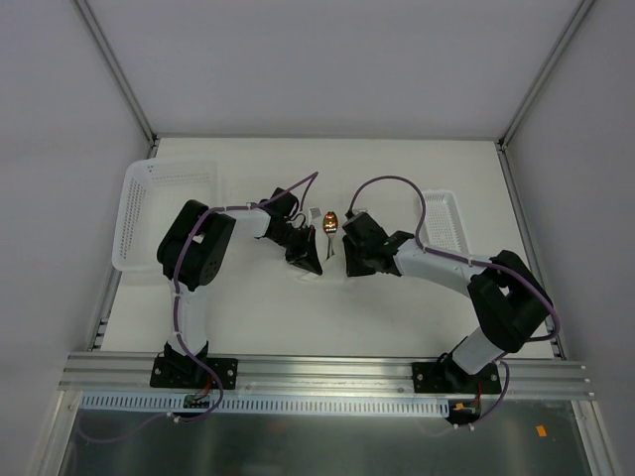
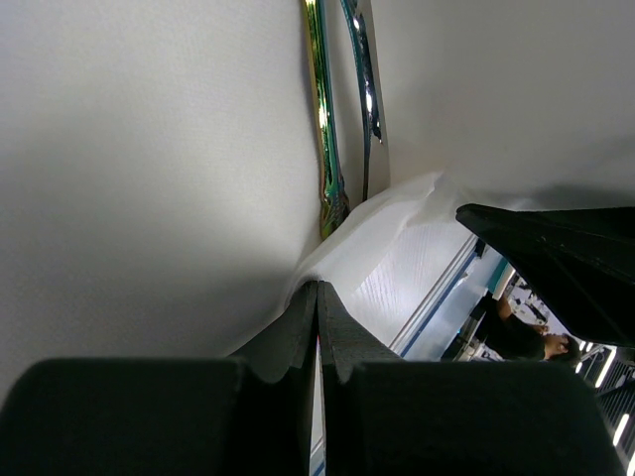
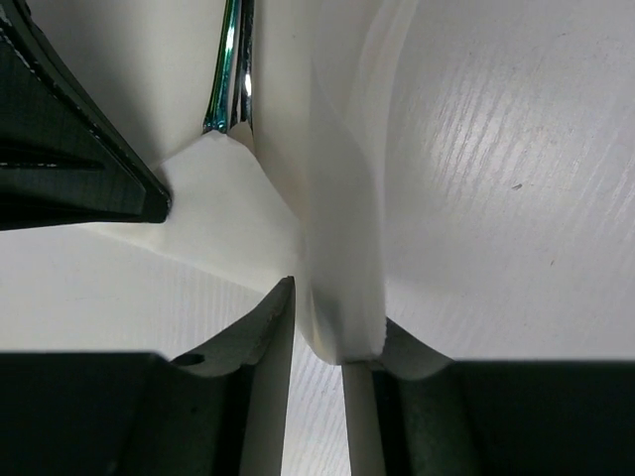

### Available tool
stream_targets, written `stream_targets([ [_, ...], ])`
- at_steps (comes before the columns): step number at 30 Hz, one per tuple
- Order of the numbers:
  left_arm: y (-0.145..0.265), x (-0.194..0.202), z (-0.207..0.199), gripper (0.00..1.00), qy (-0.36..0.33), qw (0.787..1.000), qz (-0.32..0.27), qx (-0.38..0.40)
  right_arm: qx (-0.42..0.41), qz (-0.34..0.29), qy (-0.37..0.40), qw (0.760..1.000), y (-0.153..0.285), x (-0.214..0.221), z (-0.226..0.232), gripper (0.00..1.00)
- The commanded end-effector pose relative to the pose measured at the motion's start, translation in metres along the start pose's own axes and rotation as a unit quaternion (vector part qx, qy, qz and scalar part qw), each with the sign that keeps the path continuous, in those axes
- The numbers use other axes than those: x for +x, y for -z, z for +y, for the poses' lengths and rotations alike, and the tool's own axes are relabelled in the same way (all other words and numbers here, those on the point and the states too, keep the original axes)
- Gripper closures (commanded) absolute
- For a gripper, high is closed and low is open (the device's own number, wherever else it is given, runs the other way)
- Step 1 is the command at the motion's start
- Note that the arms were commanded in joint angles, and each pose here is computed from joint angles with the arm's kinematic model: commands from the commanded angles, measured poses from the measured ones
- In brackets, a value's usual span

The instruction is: Place the utensils on the paper napkin and roll it up

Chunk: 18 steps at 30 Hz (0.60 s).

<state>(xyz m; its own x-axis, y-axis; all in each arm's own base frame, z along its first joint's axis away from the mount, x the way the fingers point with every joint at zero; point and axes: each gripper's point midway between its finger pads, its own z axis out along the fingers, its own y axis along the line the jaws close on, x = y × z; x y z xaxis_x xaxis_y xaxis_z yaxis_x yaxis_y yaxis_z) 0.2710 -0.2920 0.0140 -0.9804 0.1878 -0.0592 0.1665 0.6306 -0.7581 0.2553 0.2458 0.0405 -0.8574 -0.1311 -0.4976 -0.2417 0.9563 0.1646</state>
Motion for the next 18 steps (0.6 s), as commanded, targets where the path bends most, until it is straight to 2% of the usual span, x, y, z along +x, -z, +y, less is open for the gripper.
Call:
stream_targets([
  [1, -0.007, 0.006, 0.039, 1.0, 0.017, 0.998, 0.0, -0.063, -0.029, -0.026, -0.009, 0.999, 0.007, -0.024, 0.019, 0.73],
  [9, -0.008, 0.006, 0.039, 1.0, 0.019, 0.998, 0.0, -0.063, -0.063, -0.038, -0.011, 0.997, 0.007, -0.035, 0.036, 0.79],
  [18, -0.008, 0.007, 0.041, 1.0, 0.021, 0.998, 0.002, -0.063, -0.12, -0.023, -0.005, 0.993, -0.001, -0.032, 0.062, 0.86],
])
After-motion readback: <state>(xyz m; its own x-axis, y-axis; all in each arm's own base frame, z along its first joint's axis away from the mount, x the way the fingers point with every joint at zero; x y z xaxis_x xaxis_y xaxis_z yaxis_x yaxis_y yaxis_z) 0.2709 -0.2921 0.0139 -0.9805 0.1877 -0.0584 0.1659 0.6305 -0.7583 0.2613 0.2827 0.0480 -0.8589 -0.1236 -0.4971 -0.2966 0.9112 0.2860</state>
